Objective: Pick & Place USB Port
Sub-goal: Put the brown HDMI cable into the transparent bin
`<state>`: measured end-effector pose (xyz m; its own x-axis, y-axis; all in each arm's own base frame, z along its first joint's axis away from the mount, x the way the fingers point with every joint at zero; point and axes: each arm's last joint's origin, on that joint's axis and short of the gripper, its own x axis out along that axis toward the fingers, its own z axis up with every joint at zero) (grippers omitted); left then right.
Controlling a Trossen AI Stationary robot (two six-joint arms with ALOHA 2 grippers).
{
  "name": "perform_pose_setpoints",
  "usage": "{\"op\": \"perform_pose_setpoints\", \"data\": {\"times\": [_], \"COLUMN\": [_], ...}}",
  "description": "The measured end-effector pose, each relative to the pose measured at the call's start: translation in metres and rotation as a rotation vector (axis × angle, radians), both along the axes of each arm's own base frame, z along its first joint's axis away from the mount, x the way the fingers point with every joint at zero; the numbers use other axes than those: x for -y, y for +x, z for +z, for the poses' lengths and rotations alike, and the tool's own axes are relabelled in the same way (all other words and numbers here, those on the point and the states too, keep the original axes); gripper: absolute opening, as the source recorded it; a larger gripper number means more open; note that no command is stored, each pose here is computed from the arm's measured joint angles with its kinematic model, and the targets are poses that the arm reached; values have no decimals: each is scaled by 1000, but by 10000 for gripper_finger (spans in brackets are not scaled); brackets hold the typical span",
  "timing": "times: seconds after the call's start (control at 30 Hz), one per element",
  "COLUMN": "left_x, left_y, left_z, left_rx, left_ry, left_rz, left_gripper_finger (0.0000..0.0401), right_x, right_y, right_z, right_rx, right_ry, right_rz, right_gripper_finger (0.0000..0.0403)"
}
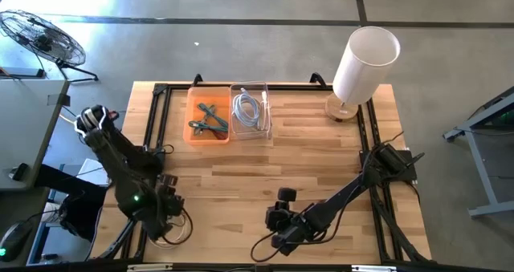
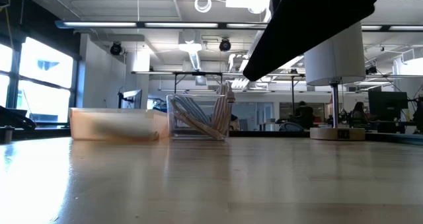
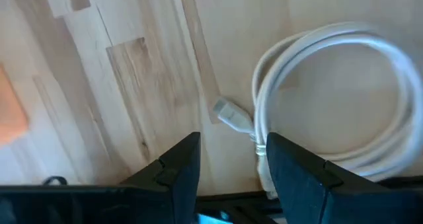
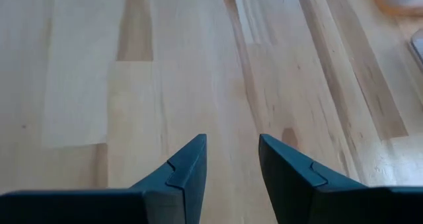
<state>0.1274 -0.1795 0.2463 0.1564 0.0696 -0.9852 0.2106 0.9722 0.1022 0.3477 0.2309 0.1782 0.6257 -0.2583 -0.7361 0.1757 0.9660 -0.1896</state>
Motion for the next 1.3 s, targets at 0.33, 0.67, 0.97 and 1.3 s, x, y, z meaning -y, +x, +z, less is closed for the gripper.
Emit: {"op": "perform_pose_setpoints", "data": {"times": [0.33, 0.67, 0.97, 1.3], "left_x": [18, 35, 29, 8], "left_y": [17, 29, 24, 11], "left_z": [-38, -54, -75, -118], "left_rx": [-135, -169, -177, -113], "left_ry": [87, -32, -37, -8], "left_rz": [-38, -91, -86, -89], "left_gripper_finger": [167, 167, 167, 117], "right_x": [-4, -7, -15, -21], "right_y": [1, 1, -4, -7], "right_z": [1, 2, 3, 3], "right_rx": [17, 27, 39, 47], "right_ry": [30, 37, 46, 53], "right_rz": [25, 31, 50, 59], "right_gripper_finger": [129, 129, 129, 129]}}
